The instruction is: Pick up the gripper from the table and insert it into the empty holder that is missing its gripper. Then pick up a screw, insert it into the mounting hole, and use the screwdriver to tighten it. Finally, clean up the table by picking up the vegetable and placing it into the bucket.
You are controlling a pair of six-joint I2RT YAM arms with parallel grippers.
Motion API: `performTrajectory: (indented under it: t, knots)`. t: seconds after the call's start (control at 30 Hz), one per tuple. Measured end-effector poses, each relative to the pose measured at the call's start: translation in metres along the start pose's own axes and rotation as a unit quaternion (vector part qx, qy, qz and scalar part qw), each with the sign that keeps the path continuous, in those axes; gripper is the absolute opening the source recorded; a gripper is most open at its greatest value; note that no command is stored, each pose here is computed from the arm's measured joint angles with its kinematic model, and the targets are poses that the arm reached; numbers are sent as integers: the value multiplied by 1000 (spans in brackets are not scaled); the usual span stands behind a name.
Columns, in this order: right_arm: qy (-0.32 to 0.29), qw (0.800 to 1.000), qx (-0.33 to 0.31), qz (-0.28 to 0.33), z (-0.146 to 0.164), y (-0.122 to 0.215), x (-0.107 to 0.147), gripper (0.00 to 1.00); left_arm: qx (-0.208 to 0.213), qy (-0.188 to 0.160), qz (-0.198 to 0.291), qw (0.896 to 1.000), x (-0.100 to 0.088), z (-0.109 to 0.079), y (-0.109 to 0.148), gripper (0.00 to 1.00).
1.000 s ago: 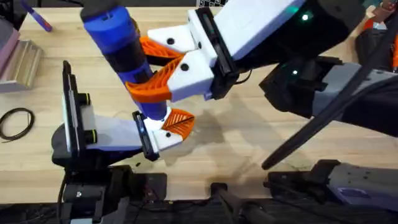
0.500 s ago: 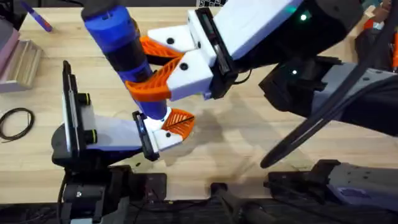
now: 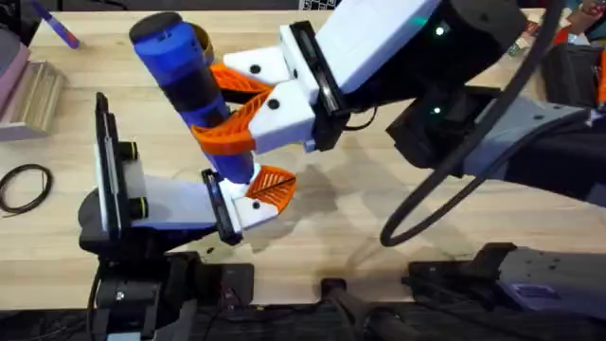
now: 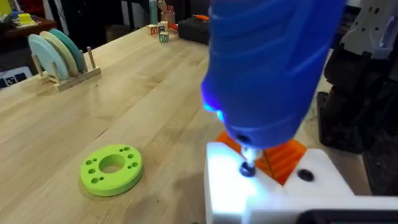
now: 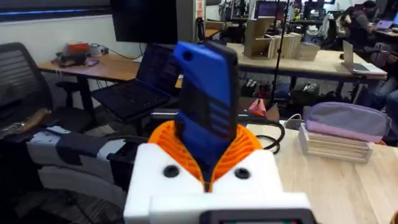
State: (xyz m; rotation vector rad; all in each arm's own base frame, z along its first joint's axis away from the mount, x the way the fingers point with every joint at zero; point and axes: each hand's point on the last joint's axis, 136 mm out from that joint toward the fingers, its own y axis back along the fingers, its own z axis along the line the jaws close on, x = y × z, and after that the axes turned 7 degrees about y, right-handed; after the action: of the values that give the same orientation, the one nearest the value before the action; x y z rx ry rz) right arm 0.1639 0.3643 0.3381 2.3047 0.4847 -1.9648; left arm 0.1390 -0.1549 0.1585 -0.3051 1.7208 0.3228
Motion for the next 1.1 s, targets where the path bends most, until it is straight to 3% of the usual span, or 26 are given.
performTrajectory:
  t: [1.1]
  knots:
    - [5, 1000, 4, -2, 2, 2, 5, 23, 0, 0, 0, 1000, 0, 0, 0, 12]
